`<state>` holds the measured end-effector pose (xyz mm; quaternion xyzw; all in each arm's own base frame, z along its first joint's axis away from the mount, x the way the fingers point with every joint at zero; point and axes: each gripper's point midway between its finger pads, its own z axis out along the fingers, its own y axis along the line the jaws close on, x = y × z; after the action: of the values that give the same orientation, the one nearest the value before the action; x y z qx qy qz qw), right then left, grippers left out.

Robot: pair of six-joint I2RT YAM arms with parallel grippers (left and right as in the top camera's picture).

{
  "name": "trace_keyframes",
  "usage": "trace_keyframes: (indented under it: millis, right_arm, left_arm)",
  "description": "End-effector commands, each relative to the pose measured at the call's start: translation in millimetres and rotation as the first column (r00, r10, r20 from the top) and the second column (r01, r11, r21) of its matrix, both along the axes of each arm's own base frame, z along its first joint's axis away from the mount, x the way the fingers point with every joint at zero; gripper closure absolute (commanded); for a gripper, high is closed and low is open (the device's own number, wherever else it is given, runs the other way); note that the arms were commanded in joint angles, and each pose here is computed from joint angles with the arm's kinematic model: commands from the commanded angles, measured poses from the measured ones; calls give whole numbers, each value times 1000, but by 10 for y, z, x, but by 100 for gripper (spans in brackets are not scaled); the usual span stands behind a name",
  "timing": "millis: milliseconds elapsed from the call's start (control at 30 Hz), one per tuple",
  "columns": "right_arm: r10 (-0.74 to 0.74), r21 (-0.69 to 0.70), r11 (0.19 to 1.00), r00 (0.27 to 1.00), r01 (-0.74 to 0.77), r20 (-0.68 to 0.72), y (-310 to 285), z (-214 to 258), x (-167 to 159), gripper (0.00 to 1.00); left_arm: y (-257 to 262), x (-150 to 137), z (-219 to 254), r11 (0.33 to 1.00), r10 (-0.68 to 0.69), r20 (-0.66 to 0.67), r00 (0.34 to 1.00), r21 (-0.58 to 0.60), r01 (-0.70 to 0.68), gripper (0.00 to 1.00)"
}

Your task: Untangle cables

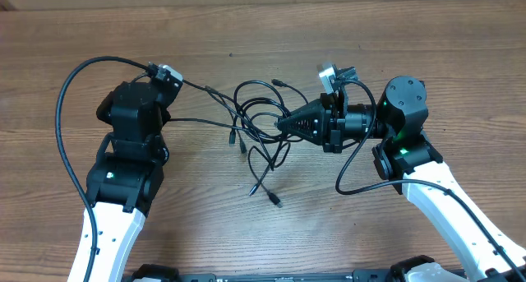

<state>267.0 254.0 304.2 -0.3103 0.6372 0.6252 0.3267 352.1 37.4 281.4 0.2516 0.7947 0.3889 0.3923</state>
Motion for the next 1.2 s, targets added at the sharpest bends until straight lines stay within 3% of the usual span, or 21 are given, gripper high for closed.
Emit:
trace_keyframes:
  millis: [0, 133, 333, 500, 667, 900, 1000, 1067, 1133, 1167]
  right_arm:
    - [6, 14, 1000, 999, -6, 48, -4, 147, -22, 96]
    - [6, 14, 1000, 999, -6, 48, -4, 147, -22, 96]
    - [6, 14, 1000, 999, -6, 48, -4, 146, -22, 96]
    - [6, 14, 1000, 999, -6, 48, -4, 146, -22, 96]
    - [5, 14, 1000, 999, -6, 48, -4, 147, -21, 96]
    - [6, 14, 1000, 999, -6, 48, -4, 146, -22, 96]
    - [6, 14, 1000, 999, -6, 47, -4, 144, -20, 96]
    - [6, 13, 1000, 999, -6, 46, -3, 141, -18, 96]
    - [6, 13, 1000, 999, -6, 45, -3, 137, -16, 96]
    - [6, 13, 1000, 999, -6, 45, -2, 135, -15, 96]
  left_arm:
    - [97, 14, 153, 994, 10, -4, 1000, 112, -9, 96]
    - [52, 58, 194, 994, -22, 13, 1000, 109, 20, 96]
    - [-195, 146, 119, 972, -207, -37, 978, 110, 210, 96]
    - [-369, 97, -116, 949, -315, -98, 944, -10, 316, 96]
    - [-578, -133, -503, 898, -437, -230, 869, -171, 406, 96]
    - [-571, -381, -856, 889, -454, -377, 807, -259, 378, 96]
    - [-569, -408, -905, 895, -431, -383, 817, -298, 333, 95]
    - [-570, -400, -925, 898, -403, -372, 836, -338, 283, 80]
    - [-571, -395, -943, 896, -374, -363, 853, -377, 233, 78]
    - [-570, -393, -957, 895, -362, -362, 859, -392, 212, 70]
